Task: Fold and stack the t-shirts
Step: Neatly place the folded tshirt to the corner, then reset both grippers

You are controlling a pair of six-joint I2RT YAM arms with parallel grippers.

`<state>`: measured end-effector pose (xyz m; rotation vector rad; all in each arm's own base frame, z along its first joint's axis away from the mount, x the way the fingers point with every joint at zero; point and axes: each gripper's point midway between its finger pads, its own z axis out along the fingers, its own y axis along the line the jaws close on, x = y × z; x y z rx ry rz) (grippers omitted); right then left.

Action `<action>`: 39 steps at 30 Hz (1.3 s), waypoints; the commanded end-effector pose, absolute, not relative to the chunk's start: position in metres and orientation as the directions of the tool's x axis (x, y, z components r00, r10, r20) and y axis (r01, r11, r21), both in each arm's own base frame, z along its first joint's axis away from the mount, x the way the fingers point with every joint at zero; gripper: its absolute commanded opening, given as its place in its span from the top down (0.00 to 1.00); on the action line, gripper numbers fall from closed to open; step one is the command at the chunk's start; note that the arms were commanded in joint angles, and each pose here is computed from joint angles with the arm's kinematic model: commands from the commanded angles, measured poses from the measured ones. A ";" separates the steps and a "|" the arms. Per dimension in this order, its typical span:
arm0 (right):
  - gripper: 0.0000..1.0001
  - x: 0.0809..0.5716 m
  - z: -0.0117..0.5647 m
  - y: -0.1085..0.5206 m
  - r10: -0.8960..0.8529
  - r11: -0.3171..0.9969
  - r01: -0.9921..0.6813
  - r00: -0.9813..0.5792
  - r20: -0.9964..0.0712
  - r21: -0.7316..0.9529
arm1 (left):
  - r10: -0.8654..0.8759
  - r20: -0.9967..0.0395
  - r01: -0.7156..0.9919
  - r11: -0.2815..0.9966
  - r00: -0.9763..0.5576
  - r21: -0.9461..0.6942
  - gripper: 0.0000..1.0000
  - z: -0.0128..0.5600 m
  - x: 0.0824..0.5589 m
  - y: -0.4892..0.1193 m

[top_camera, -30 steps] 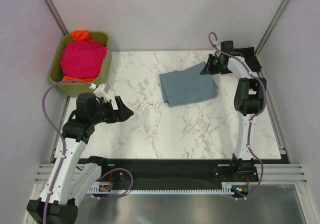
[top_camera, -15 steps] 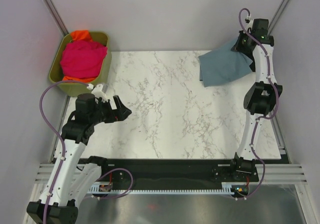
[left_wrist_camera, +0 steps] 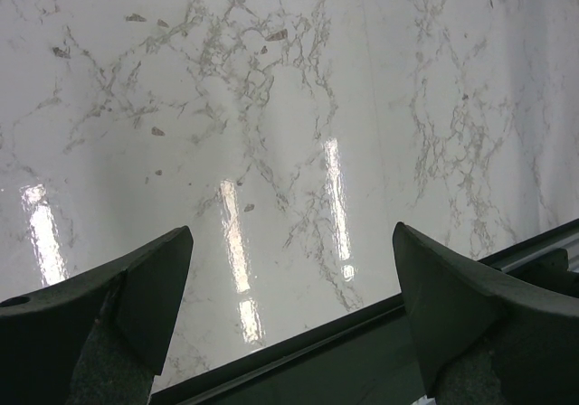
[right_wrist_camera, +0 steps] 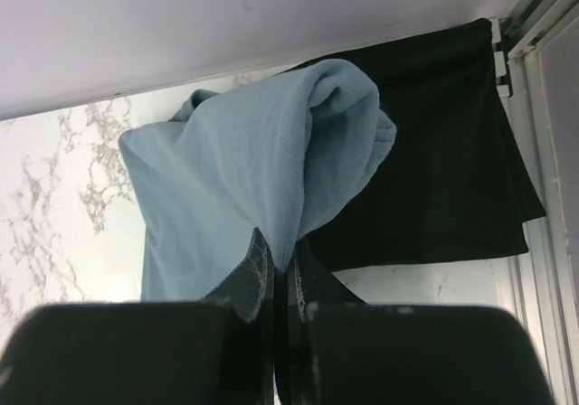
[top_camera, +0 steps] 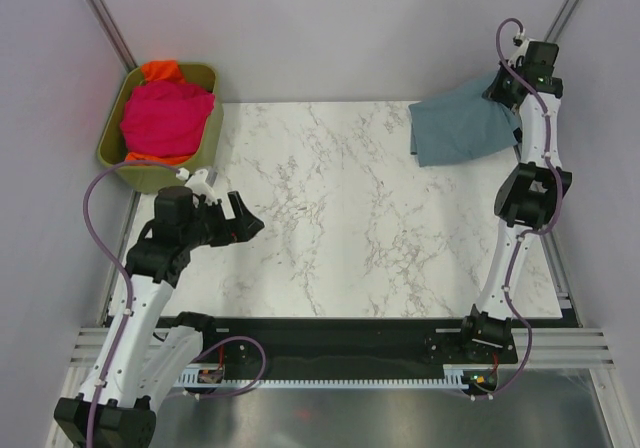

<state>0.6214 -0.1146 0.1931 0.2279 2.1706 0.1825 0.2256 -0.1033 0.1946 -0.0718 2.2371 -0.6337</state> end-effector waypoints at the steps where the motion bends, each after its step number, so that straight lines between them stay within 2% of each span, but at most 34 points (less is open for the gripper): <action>1: 1.00 0.646 0.232 -0.136 0.198 0.980 0.101 -0.413 -0.889 0.171 | -0.274 -0.695 0.136 0.870 -0.665 -0.474 0.00 0.198 0.232 -0.103; 4: 0.98 0.654 0.207 -0.158 0.212 0.974 0.158 -0.404 -0.890 0.161 | -0.271 -0.689 0.141 0.867 -0.672 -0.479 0.00 0.197 0.232 -0.104; 6: 0.79 0.671 0.193 -0.179 0.178 0.971 0.211 -0.343 -0.922 0.109 | -0.270 -0.686 0.142 0.866 -0.675 -0.480 0.00 0.196 0.232 -0.105; 7: 0.44 0.677 0.178 -0.187 0.170 0.967 0.239 -0.335 -0.927 0.091 | -0.269 -0.687 0.146 0.864 -0.675 -0.482 0.00 0.196 0.232 -0.106; 8: 0.17 0.685 0.182 -0.205 0.150 0.950 0.306 -0.275 -0.950 0.061 | -0.267 -0.684 0.147 0.863 -0.678 -0.483 0.00 0.195 0.232 -0.106; 9: 0.02 0.688 0.155 -0.220 0.157 0.927 0.374 -0.290 -0.944 0.039 | -0.263 -0.683 0.151 0.863 -0.681 -0.483 0.00 0.195 0.231 -0.108; 12: 0.02 0.687 0.169 -0.252 0.169 0.854 0.518 -0.197 -0.966 0.043 | -0.251 -0.682 0.160 0.863 -0.687 -0.479 0.00 0.194 0.230 -0.111; 14: 0.02 0.682 0.168 -0.257 0.180 0.838 0.542 -0.184 -0.966 0.053 | -0.243 -0.684 0.168 0.864 -0.688 -0.475 0.00 0.194 0.228 -0.113; 15: 0.02 0.675 0.197 -0.260 0.181 0.818 0.570 -0.132 -0.975 0.075 | -0.241 -0.687 0.172 0.864 -0.685 -0.474 0.00 0.195 0.227 -0.114; 16: 0.02 0.667 0.183 -0.259 0.198 0.809 0.584 -0.160 -0.967 0.069 | -0.244 -0.690 0.171 0.864 -0.681 -0.474 0.00 0.195 0.227 -0.115; 18: 0.02 0.655 0.231 -0.259 0.191 0.790 0.602 -0.066 -0.979 0.114 | -0.243 -0.692 0.173 0.864 -0.680 -0.473 0.00 0.195 0.226 -0.115; 19: 0.02 0.649 0.225 -0.257 0.199 0.791 0.602 -0.081 -0.977 0.111 | -0.240 -0.694 0.176 0.864 -0.679 -0.472 0.00 0.196 0.225 -0.116; 25: 0.02 0.616 0.339 -0.241 0.209 0.792 0.569 0.089 -0.974 0.222 | -0.242 -0.712 0.193 0.861 -0.659 -0.471 0.00 0.203 0.224 -0.116; 27: 0.02 0.598 0.382 -0.231 0.217 0.803 0.535 0.144 -0.965 0.261 | -0.244 -0.717 0.196 0.860 -0.653 -0.471 0.00 0.205 0.223 -0.115; 28: 0.02 0.593 0.381 -0.223 0.262 0.802 0.519 0.137 -0.955 0.295 | -0.244 -0.720 0.199 0.859 -0.650 -0.471 0.01 0.206 0.223 -0.116; 30: 0.02 0.574 0.413 -0.194 0.317 0.839 0.413 0.157 -0.935 0.354 | -0.247 -0.731 0.206 0.858 -0.636 -0.470 0.00 0.210 0.221 -0.115; 31: 0.02 0.570 0.384 -0.183 0.367 0.837 0.400 0.098 -0.925 0.375 | -0.250 -0.734 0.206 0.858 -0.631 -0.470 0.00 0.212 0.221 -0.115; 33: 0.02 0.553 0.392 -0.135 0.442 0.853 0.279 0.065 -0.894 0.442 | -0.259 -0.748 0.206 0.860 -0.612 -0.466 0.00 0.216 0.220 -0.112; 34: 0.02 0.545 0.350 -0.119 0.475 0.845 0.292 -0.023 -0.880 0.449 | -0.261 -0.753 0.208 0.861 -0.604 -0.465 0.00 0.218 0.220 -0.112; 36: 0.02 0.515 0.308 -0.068 0.507 0.850 0.246 -0.142 -0.850 0.466 | -0.266 -0.763 0.212 0.860 -0.589 -0.464 0.00 0.222 0.218 -0.111; 39: 0.02 0.476 0.295 -0.003 0.515 0.857 0.112 -0.194 -0.835 0.503 | -0.274 -0.776 0.207 0.865 -0.569 -0.457 0.00 0.226 0.218 -0.108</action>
